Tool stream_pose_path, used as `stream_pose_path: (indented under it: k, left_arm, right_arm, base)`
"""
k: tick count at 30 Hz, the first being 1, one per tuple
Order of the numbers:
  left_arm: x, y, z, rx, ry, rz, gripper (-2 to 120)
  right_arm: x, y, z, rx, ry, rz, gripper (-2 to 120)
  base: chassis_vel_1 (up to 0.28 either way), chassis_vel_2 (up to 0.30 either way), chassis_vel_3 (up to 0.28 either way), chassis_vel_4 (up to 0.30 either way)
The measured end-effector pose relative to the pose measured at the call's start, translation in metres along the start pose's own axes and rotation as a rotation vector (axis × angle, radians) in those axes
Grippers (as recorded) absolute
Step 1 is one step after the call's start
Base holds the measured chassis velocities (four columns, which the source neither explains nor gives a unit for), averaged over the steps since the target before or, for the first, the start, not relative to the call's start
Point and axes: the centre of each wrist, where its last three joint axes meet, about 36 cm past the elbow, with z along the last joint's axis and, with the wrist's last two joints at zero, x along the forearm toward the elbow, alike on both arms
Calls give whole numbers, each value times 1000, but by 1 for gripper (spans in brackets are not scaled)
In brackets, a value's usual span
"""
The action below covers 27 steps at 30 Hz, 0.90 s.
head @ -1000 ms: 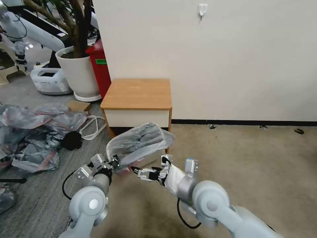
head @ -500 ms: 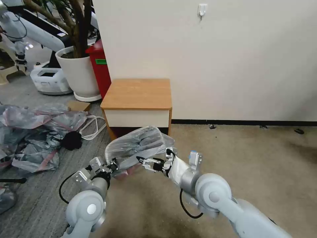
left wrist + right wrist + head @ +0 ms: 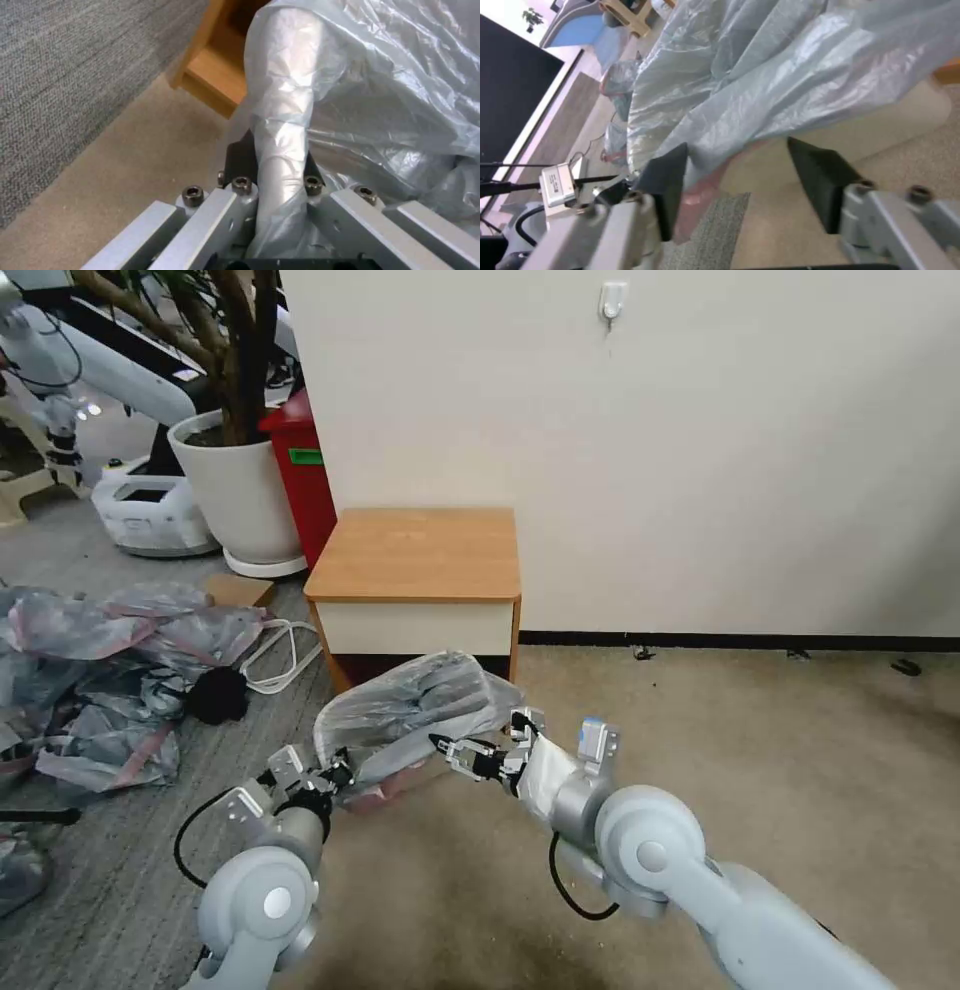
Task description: Pick up the garbage bag from the table and place it over the trash can.
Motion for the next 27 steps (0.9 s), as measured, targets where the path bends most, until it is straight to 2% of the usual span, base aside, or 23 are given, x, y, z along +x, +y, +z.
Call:
stream_pose_path:
  k: [3,4,7,8,10,12,13,27]
  left_arm:
    - [-1,1,1,-3,0,-4,3]
    - [-1,1,1,-3,0,-4,3]
    - [-2,1,1,-3,-2,-5,3]
    - [-2,1,1,-3,-2,-5,3]
    - [-3,1,2,-4,-2,-7,3]
    - [-4,2,2,-5,-2,-9,3]
    - [-5,2,2,-8,-3,-13,3]
    - [-12,1,0,9,-24,-14,3]
  right_arm:
    - [0,-1,0,2,-1,2,37]
    - [0,-1,0,2,-1,2,37]
    - [-2,-2,1,1,-12,6,22]
    - [-2,-2,1,1,-12,6,22]
    - [-2,-3,4,10,-24,5,11]
    - [-2,-4,5,15,-27,5,8]
    - [-2,-5,7,22,-32,5,0]
    - [-1,-12,12,36,-47,26,0]
  base:
    - [0,0,0,0]
    - [0,0,0,0]
    - [0,0,0,0]
    - [0,0,0,0]
    - [0,0,0,0]
    - [0,0,0,0]
    - [0,0,0,0]
    - [0,0,0,0]
